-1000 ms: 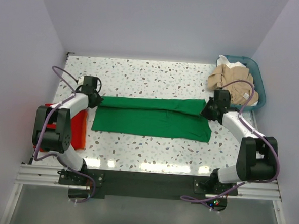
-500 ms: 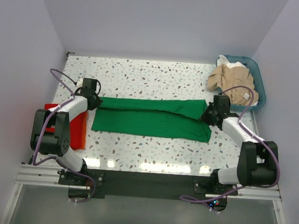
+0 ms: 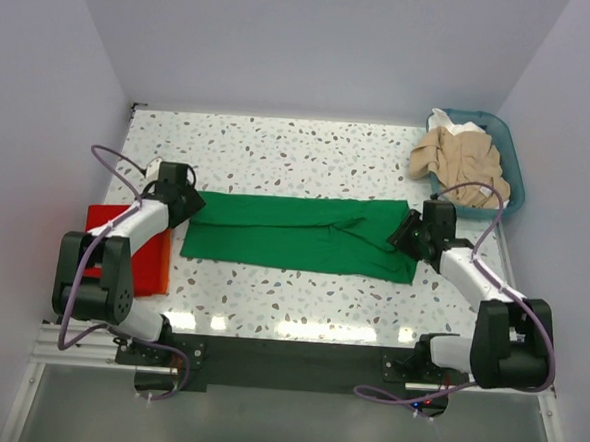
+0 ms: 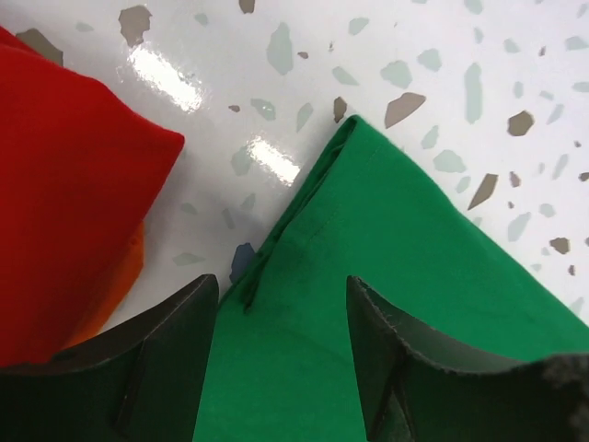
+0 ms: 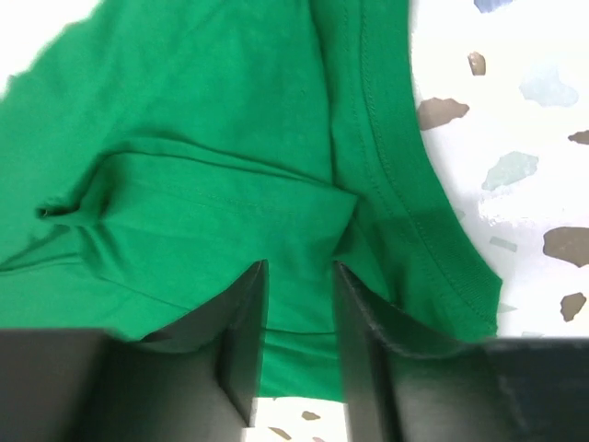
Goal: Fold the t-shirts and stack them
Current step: Fold the tshirt
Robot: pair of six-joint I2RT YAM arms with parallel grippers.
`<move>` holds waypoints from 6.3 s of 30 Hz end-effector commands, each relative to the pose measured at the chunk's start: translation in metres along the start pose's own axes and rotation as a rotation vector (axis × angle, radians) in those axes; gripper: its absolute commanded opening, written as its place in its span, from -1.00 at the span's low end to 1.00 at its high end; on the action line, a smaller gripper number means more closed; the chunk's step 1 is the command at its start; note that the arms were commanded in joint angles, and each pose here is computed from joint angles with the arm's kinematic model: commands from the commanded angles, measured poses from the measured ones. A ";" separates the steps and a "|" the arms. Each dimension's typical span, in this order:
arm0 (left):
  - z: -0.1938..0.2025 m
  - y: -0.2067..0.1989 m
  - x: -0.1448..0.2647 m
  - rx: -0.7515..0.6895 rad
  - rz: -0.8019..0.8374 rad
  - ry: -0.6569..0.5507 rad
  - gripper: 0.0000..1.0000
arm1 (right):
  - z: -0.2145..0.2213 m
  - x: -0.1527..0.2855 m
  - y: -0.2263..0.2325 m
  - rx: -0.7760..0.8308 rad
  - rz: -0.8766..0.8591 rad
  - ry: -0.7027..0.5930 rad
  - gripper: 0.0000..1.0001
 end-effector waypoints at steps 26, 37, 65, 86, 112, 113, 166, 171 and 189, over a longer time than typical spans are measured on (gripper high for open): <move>-0.035 -0.053 0.075 -0.118 0.423 -0.092 0.28 | -0.023 -0.047 0.125 0.396 0.046 -0.158 0.01; -0.033 -0.052 0.077 -0.128 0.433 -0.092 0.28 | 0.047 -0.042 0.109 0.430 0.041 -0.033 -0.64; -0.026 -0.053 0.074 -0.130 0.458 -0.079 0.27 | 0.086 -0.023 0.117 0.580 0.012 0.027 -0.59; -0.022 -0.054 0.070 -0.136 0.469 -0.061 0.27 | 0.071 -0.039 0.108 0.706 0.165 -0.045 -0.43; -0.021 -0.053 0.069 -0.137 0.463 -0.057 0.26 | 0.075 -0.002 0.139 0.617 0.000 0.072 -0.98; -0.021 -0.053 0.069 -0.136 0.462 -0.056 0.26 | 0.077 -0.001 0.141 0.607 -0.014 0.083 -0.98; 0.031 -0.040 0.032 -0.077 -0.018 0.006 0.29 | 0.025 -0.004 0.036 0.058 -0.031 0.128 0.00; 0.025 -0.033 0.023 -0.036 -0.058 0.017 0.29 | 0.020 0.001 0.035 0.058 -0.042 0.121 0.00; 0.020 -0.029 -0.004 0.005 -0.119 0.053 -0.08 | -0.002 0.008 0.014 -0.015 -0.042 0.099 0.02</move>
Point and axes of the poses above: each gripper's point midway between its finger pads, its own x axis back along the fingers, its own y axis along the line the jaws close on, z = x × y, the point moved 6 cm from there along x, back along the fingers, and after that the axes turned 12 degrees about -x, right-handed, at the moved point
